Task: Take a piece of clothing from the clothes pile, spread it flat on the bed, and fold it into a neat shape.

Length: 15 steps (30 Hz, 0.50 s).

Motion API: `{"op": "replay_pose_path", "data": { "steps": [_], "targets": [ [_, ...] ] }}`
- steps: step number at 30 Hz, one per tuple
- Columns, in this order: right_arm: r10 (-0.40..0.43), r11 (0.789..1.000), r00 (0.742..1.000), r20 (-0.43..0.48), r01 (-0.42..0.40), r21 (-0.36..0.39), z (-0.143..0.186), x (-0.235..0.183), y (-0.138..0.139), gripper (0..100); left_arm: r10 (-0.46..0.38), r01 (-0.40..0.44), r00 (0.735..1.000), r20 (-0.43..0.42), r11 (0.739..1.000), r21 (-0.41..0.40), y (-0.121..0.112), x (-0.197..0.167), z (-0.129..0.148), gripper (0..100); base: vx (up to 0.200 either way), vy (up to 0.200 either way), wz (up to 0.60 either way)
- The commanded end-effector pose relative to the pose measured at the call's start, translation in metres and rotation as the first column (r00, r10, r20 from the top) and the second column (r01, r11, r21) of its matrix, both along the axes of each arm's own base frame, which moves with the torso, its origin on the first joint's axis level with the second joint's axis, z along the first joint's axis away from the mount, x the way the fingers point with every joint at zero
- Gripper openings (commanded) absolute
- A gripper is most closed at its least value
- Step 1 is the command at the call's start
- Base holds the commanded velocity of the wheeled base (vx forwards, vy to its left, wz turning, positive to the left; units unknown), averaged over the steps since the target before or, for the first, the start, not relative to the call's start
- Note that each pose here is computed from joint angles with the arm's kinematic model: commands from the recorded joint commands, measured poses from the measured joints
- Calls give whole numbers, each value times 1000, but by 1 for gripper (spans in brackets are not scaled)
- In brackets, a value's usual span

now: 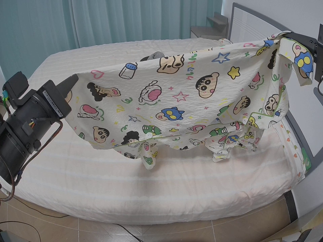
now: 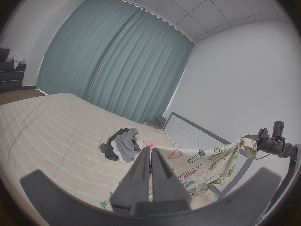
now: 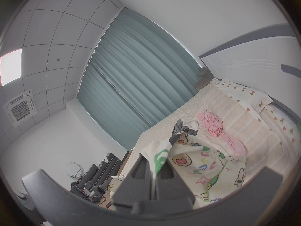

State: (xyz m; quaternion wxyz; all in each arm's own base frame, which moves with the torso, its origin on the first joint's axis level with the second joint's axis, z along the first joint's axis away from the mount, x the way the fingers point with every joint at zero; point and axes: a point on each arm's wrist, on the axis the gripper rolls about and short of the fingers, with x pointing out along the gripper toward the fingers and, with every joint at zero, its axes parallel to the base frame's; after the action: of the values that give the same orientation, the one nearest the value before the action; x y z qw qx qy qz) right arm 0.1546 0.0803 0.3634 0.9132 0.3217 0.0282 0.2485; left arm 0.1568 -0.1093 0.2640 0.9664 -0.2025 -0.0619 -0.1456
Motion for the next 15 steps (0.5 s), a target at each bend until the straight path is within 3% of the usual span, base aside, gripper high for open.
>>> {"op": "replay_pose_path", "data": {
  "steps": [1,15],
  "targets": [
    [1,1000,1000,-5,-1,-3,-1,2,1,0,13,-12,1000,-8,1000,6,1,3,-2,0,0,0,0],
    [2,1000,1000,-4,-2,-2,-1,2,1,0,29,-28,999,-34,999,27,-4,10,-9,0,0,0,0]
  ]
}}
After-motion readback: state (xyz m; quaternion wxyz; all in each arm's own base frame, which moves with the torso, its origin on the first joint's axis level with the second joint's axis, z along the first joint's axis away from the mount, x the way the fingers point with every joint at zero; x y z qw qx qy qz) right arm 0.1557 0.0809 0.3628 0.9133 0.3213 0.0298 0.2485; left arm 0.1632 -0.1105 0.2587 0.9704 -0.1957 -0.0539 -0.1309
